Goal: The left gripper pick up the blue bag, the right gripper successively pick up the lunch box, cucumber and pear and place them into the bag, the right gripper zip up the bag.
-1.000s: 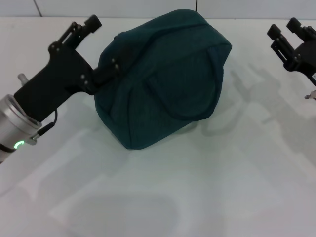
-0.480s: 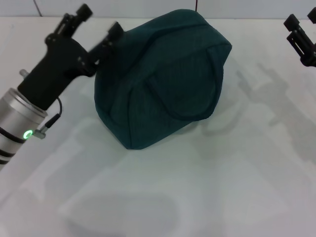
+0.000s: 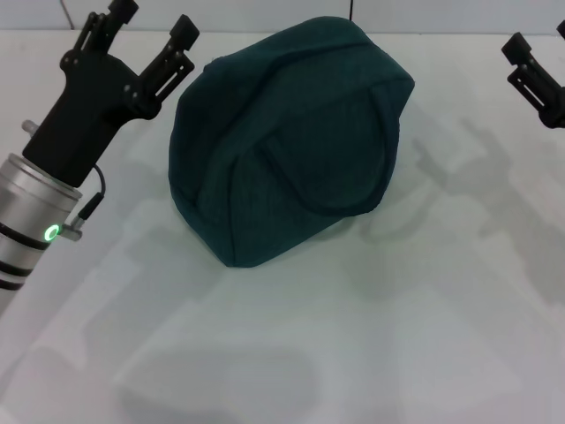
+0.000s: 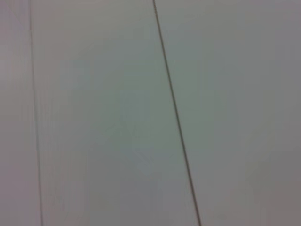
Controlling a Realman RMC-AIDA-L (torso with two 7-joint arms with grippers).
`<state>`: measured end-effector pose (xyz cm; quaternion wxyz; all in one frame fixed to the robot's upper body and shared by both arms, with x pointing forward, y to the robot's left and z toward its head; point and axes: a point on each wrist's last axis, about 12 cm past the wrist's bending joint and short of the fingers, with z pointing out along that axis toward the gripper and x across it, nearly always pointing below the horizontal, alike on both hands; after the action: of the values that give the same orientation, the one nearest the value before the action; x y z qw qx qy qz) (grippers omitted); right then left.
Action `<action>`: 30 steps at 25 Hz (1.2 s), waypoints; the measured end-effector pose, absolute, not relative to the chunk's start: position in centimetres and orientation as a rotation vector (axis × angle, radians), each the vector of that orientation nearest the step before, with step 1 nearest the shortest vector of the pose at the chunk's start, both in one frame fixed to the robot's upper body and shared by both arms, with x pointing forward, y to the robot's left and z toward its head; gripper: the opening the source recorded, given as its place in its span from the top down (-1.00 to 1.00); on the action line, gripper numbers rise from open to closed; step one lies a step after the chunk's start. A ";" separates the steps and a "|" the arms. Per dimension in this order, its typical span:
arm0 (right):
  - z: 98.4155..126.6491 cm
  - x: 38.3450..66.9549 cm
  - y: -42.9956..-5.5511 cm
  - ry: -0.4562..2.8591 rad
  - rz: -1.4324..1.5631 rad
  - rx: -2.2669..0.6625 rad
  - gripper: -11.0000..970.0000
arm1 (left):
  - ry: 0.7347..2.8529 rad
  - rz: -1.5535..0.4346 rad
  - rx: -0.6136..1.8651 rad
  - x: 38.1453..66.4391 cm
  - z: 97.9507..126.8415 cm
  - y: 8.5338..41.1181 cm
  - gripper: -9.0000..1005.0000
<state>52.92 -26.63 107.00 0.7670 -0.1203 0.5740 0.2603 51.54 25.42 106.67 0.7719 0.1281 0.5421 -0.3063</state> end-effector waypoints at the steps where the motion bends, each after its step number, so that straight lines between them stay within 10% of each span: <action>1: 107.0 52.9 -26.6 1.247 0.567 -0.263 -0.77 | 1.172 -0.652 0.276 51.5 106.7 25.5 -0.77; 30: 110.5 53.5 -26.2 1.281 1.067 -0.854 -0.76 | 1.288 -0.983 0.844 54.5 110.7 25.2 -0.75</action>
<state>53.47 -26.21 110.48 0.5925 -0.3674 0.5508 0.4589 54.46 25.23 110.74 0.6112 0.3658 0.5580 -0.4258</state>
